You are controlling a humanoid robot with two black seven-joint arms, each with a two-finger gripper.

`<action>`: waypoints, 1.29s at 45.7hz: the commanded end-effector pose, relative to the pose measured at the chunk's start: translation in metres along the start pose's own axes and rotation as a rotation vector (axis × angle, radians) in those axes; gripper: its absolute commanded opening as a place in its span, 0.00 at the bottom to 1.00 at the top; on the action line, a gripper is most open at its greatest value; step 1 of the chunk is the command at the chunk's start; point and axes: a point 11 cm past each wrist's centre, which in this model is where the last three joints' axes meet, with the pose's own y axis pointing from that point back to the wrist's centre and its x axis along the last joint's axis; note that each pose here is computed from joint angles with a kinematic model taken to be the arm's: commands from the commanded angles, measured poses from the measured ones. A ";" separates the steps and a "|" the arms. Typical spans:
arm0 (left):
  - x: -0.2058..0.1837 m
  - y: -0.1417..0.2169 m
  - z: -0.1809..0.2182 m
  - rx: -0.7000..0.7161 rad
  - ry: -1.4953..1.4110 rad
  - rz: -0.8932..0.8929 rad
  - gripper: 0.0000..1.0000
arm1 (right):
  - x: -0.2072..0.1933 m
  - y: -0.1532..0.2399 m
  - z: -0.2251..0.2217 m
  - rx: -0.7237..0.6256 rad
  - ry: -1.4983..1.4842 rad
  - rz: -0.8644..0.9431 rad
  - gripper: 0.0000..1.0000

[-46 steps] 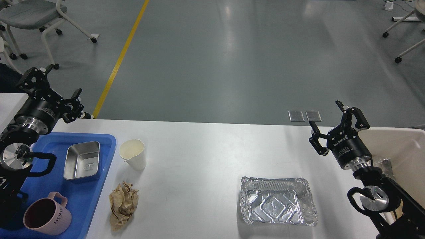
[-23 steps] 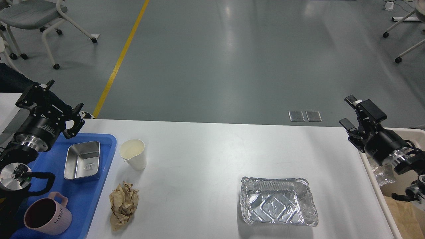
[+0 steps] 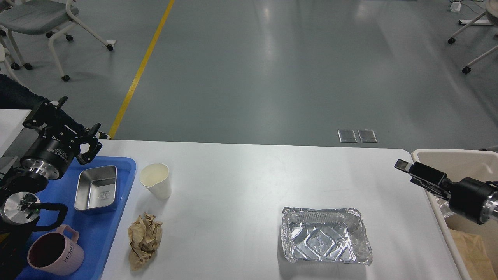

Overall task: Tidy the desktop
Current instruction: 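Lower the right gripper toward the foil tray's near edge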

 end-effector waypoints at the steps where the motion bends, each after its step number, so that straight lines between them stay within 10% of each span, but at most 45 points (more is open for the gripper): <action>1: -0.002 0.000 -0.005 0.014 0.005 -0.003 0.96 | 0.005 0.015 -0.006 -0.038 0.144 -0.060 1.00; 59: 0.007 0.007 -0.023 0.067 -0.001 0.020 0.96 | 0.012 0.065 0.003 -0.227 0.573 -0.167 1.00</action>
